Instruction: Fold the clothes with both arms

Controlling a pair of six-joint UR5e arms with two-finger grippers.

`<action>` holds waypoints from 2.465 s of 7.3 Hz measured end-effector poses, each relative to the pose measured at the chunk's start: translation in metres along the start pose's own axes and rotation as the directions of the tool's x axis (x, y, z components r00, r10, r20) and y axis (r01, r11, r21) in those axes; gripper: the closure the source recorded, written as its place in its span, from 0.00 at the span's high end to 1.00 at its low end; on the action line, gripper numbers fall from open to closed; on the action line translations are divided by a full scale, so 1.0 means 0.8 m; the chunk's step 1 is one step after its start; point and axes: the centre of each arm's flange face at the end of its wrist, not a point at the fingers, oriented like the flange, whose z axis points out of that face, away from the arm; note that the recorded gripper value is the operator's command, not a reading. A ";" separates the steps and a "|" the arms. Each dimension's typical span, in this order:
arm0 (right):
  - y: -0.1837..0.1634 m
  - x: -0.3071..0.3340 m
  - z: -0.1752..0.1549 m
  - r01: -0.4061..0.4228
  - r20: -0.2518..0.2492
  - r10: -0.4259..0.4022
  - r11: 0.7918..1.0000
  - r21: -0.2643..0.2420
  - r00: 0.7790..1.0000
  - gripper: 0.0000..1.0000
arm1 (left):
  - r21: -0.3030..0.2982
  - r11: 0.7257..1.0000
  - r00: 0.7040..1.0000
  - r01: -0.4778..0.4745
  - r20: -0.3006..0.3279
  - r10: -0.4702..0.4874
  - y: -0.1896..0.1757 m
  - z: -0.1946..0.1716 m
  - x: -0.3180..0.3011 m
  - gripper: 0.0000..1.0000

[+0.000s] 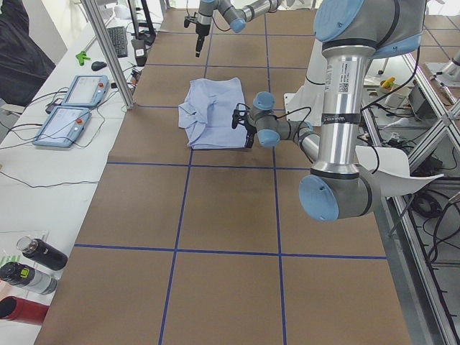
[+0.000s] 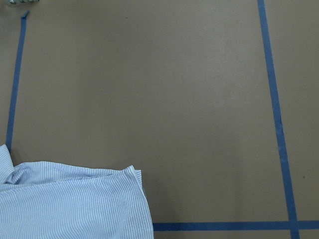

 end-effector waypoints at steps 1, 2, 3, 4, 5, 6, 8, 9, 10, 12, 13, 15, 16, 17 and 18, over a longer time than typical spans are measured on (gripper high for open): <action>0.000 0.000 -0.001 0.000 0.000 0.000 1.000 0.001 1.000 1.00 | -0.003 1.000 1.000 -0.001 0.000 0.001 -0.002 0.010 0.007 0.96; 0.000 -0.001 -0.002 0.001 0.001 -0.001 1.000 0.003 1.000 1.00 | -0.005 1.000 1.000 0.000 0.007 0.000 -0.003 0.018 0.007 0.94; 0.000 -0.001 -0.003 0.002 0.004 -0.002 1.000 0.004 1.000 1.00 | -0.007 1.000 1.000 0.002 0.016 -0.002 -0.003 0.024 0.005 0.93; 0.001 -0.002 -0.004 0.003 0.005 -0.003 1.000 0.005 1.000 1.00 | -0.009 1.000 1.000 0.003 0.023 -0.003 -0.003 0.030 0.003 0.89; 0.001 -0.002 -0.005 0.003 0.006 -0.003 1.000 0.006 1.000 1.00 | -0.011 1.000 1.000 0.004 0.028 -0.004 -0.003 0.032 0.001 0.71; 0.001 -0.003 -0.006 0.003 0.007 -0.003 1.000 0.006 1.000 1.00 | -0.012 1.000 1.000 0.005 0.031 -0.005 -0.004 0.034 0.000 0.54; 0.001 -0.003 -0.006 0.004 0.008 -0.004 1.000 0.006 1.000 1.00 | -0.017 1.000 0.999 0.004 0.036 -0.004 -0.005 0.044 0.001 0.14; 0.001 -0.003 -0.006 0.003 0.008 -0.003 1.000 0.005 1.000 1.00 | -0.020 1.000 0.999 0.004 0.035 -0.004 -0.006 0.046 0.002 0.00; 0.001 -0.003 -0.006 0.004 0.009 -0.004 1.000 0.005 1.000 1.00 | -0.022 1.000 0.999 0.004 0.033 -0.004 -0.006 0.046 0.003 0.00; 0.001 -0.004 -0.007 0.004 0.010 -0.004 1.000 0.005 1.000 1.00 | -0.021 1.000 1.000 0.004 0.030 -0.003 -0.008 0.039 0.002 0.00; 0.001 -0.004 -0.007 0.003 0.010 -0.003 1.000 0.005 1.000 1.00 | -0.019 1.000 0.999 0.006 0.037 -0.005 -0.010 0.036 -0.005 0.00; 0.002 -0.004 -0.006 0.004 0.009 -0.004 1.000 0.006 1.000 1.00 | 0.022 1.000 0.995 -0.019 0.098 0.017 -0.049 0.032 -0.044 0.00; 0.002 -0.005 -0.005 0.004 0.008 -0.004 1.000 0.006 1.000 1.00 | 0.053 0.997 0.988 -0.054 0.150 0.045 -0.088 0.032 -0.072 0.00; 0.002 -0.005 -0.005 0.005 0.008 -0.005 1.000 0.005 1.000 1.00 | 0.087 0.992 0.977 -0.091 0.202 0.072 -0.140 0.037 -0.097 0.00; 0.002 -0.006 -0.005 0.006 0.009 -0.006 1.000 0.006 1.000 1.00 | 0.118 0.986 0.963 -0.121 0.253 0.087 -0.208 0.052 -0.113 0.00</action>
